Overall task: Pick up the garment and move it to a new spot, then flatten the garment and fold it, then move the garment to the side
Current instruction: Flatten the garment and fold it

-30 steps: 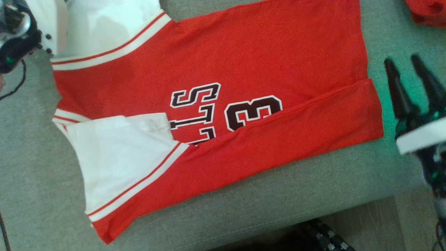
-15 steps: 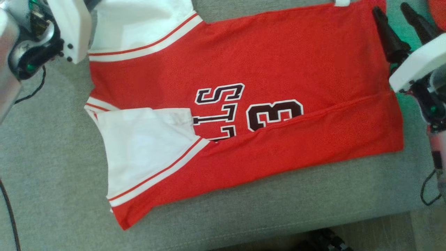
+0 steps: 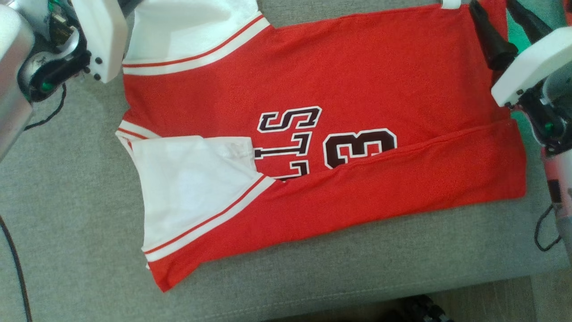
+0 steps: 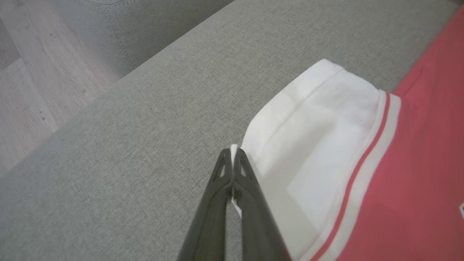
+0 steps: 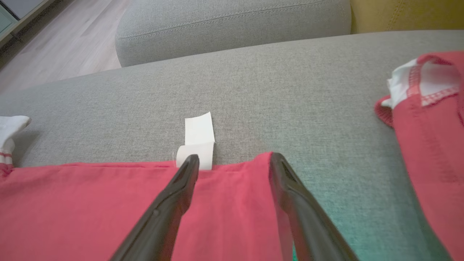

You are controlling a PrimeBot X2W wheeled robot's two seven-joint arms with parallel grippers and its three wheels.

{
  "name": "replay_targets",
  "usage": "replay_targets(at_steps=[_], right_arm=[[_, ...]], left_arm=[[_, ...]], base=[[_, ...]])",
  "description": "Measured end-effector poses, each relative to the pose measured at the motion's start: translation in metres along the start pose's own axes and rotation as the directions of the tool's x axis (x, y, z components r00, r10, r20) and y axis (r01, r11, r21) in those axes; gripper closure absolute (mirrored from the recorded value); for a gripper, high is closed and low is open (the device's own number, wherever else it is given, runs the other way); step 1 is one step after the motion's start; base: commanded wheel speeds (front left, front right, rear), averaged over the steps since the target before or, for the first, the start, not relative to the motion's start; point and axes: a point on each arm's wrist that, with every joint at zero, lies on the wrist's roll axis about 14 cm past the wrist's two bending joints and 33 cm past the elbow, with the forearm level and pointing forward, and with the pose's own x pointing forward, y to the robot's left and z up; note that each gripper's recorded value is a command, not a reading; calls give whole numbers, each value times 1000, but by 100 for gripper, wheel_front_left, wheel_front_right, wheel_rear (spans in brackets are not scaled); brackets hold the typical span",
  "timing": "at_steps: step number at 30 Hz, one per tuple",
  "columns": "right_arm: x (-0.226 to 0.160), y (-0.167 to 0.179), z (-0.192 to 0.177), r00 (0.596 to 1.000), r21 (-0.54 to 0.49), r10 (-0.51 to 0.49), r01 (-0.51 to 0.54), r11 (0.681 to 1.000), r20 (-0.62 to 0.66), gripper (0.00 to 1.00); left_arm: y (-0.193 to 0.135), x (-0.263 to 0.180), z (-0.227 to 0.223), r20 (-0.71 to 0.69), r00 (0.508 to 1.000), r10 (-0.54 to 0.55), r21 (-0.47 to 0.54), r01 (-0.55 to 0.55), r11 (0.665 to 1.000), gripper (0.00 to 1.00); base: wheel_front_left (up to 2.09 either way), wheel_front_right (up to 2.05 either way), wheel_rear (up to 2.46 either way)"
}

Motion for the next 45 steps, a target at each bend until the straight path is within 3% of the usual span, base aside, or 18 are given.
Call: replay_targets(at_steps=[6, 7, 9, 11, 13, 14, 20, 29, 40, 45], right_arm=[[8, 4, -1, 1000, 9, 16, -16, 1000, -15, 0], [9, 4, -1, 1000, 8, 15, -15, 1000, -11, 4], [10, 4, 0, 1000, 6, 16, -16, 1000, -13, 22], [11, 3, -2, 1000, 10, 15, -15, 1000, -19, 55], [12, 1, -3, 1000, 5, 11, -11, 1000, -24, 80], [12, 0, -4, 1000, 2, 9, -9, 1000, -24, 100], [13, -5, 5, 1000, -19, -6, 7, 1000, 8, 100], [7, -19, 32, 991, -4, -40, 41, 999, 127, 100], [-8, -20, 72, 967, -2, -33, 35, 999, 254, 100], [-19, -19, 51, 974, 19, -35, 31, 999, 222, 100]], left_arm=[[2, -2, -2, -1, 1000, 4, 0, -4, 1000, 100], [3, -3, -2, 0, 1000, 4, -3, -4, 1000, 100], [3, -4, -3, -3, 1000, 6, -1, -6, 1000, 100], [3, -4, -5, -4, 1000, 6, -2, -6, 1000, 100], [5, -5, -7, -10, 1000, 10, -4, -10, 1000, 100], [5, -5, -8, -9, 1000, 12, -7, -12, 1000, 100], [5, -7, -6, 27, 1000, 15, 13, -15, 1000, 100], [28, -24, 49, 283, 957, 70, 84, -97, 992, 100], [35, -49, 67, 375, 920, 112, 13, -126, 992, 100], [19, -67, 56, 398, 913, 91, -46, -79, 996, 100]], base=[[0, 0, 0], [0, 0, 0], [0, 0, 0], [0, 0, 0], [0, 0, 0], [0, 0, 0], [0, 0, 0], [0, 0, 0], [0, 0, 0], [0, 0, 0]])
